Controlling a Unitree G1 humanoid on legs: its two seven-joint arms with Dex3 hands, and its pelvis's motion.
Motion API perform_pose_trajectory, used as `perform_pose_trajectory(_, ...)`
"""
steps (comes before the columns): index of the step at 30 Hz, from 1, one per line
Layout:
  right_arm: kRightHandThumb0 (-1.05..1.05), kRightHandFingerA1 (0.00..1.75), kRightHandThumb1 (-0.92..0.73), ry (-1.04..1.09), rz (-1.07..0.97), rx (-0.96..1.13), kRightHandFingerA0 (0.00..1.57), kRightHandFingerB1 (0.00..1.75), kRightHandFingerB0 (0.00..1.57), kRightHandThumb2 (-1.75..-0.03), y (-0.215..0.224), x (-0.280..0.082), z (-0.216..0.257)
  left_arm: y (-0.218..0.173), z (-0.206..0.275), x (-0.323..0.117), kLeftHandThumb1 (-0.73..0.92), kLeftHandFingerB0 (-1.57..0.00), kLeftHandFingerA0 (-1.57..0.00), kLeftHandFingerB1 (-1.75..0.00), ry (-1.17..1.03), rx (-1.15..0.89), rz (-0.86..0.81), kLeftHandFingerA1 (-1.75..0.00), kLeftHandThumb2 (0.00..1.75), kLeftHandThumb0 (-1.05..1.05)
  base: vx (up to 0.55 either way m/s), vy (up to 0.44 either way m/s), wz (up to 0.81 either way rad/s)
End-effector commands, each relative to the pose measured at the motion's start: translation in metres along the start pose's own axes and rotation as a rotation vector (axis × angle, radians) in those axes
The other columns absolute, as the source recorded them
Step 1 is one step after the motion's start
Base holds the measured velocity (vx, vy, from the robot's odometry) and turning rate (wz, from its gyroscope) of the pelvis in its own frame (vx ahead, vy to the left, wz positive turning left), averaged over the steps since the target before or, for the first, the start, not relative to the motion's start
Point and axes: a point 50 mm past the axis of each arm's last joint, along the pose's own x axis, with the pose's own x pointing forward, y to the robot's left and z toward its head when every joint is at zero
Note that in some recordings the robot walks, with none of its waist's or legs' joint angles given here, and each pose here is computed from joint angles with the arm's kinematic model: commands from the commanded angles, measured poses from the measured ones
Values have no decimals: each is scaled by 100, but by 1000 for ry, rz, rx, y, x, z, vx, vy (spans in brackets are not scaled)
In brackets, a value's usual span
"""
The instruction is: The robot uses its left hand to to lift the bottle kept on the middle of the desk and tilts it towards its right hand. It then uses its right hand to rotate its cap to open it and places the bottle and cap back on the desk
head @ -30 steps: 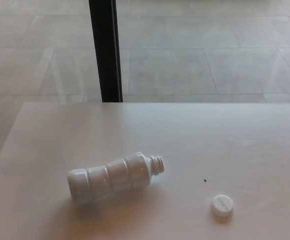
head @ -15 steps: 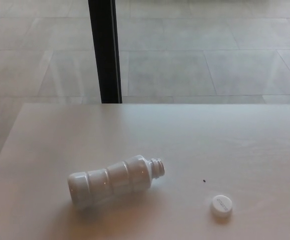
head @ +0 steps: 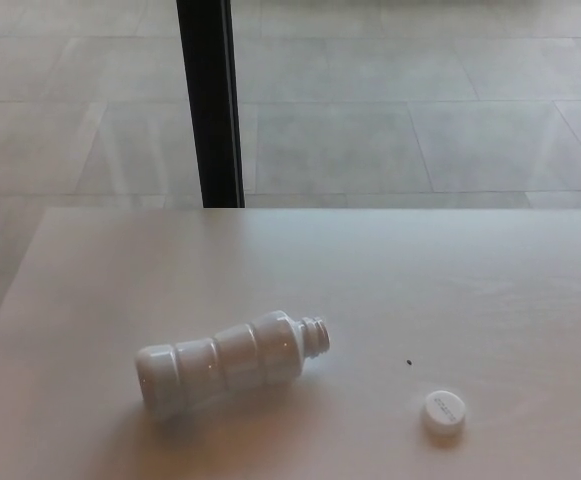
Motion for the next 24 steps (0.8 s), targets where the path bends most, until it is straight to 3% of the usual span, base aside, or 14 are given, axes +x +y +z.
perform_pose_trajectory(1, -60, 55, -67, 12, 32, 30, 7, 41, 15, -61, 6, -1, -6, 14, 15, -11, 87, -36, -26, -101, -127, 155, -62, -121, 61, -79, 0, 0, 0)
perform_pose_trajectory(9, -35, 57, -51, 7, 41, 75, 6, 51, 0, -104, 4, -4, -7, 9, 18, -3, 55, -17, -32, -74, -88, 29, -1, -86, 113, -74, 0, 0, 0)
perform_pose_trajectory(10, -35, 57, -51, 6, 41, 87, 6, 51, 0, -104, 4, -4, -7, 9, 17, -4, 55, -17, -32, -74, -85, 76, -12, -86, 113, -74, 0, 0, 0)
perform_pose_trajectory(11, -59, 55, -49, 6, 35, 78, 3, 49, 10, -83, 4, -4, -6, 9, 17, -3, 75, -30, -35, -103, -84, 38, -6, -119, 58, -88, 0, 0, 0)
perform_pose_trajectory(12, -62, 56, -50, 7, 32, 62, 4, 49, 9, -84, 4, -4, -6, 9, 17, -3, 76, -33, -38, -102, -86, 43, -8, -117, 59, -88, 0, 0, 0)
perform_pose_trajectory(13, -62, 56, -50, 10, 34, 49, 4, 49, 9, -84, 5, -4, -5, 10, 17, -5, 54, -16, -33, -74, -95, 77, -25, -86, 112, -78, 0, 0, 0)
perform_pose_trajectory(14, -36, 56, -50, 13, 36, 48, 6, 51, 0, -103, 4, -3, -6, 11, 15, -7, 84, -26, -27, -106, -106, 129, -41, -123, 66, -87, 0, 0, 0)
perform_pose_trajectory(17, -36, 56, -50, 19, 38, 42, 5, 51, 0, -104, 4, -3, -6, 13, 13, -9, 79, -27, -21, -103, -100, 118, -62, -120, 63, -86, 0, 0, 0)
perform_pose_trajectory(18, -59, 56, -66, 19, 38, 42, 6, 41, 14, -61, 4, -3, -6, 14, 14, -8, 52, -15, -28, -68, -84, 114, -40, -80, 110, -67, 0, 0, 0)
perform_pose_trajectory(20, -63, 58, -51, 18, 40, 36, 8, 49, 10, -83, 4, -3, -6, 12, 14, -7, 57, -16, -29, -69, -75, 134, -32, -81, 115, -68, 0, 0, 0)
perform_pose_trajectory(21, -63, 58, -51, 19, 40, 23, 8, 49, 10, -83, 2, -5, -8, 13, 13, -7, 57, -16, -29, -69, -70, 186, -28, -81, 115, -68, 0, 0, 0)
perform_pose_trajectory(22, -60, 58, -65, 20, 39, 20, 6, 43, 14, -61, 0, -8, -10, 15, 12, -8, 78, -33, -36, -101, -63, 179, -23, -121, 64, -89, 0, 0, 0)
perform_pose_trajectory(23, -62, 57, -50, 12, 40, 27, 7, 49, 10, -83, 0, -9, -9, 15, 12, -7, 54, -12, -30, -68, -55, 160, -21, -82, 113, -72, 0, 0, 0)
perform_pose_trajectory(24, -61, 58, -51, 13, 36, 27, 7, 50, 10, -83, 0, -9, -8, 16, 12, -7, 52, -13, -35, -68, -46, 161, -19, -83, 111, -69, 0, 0, 0)
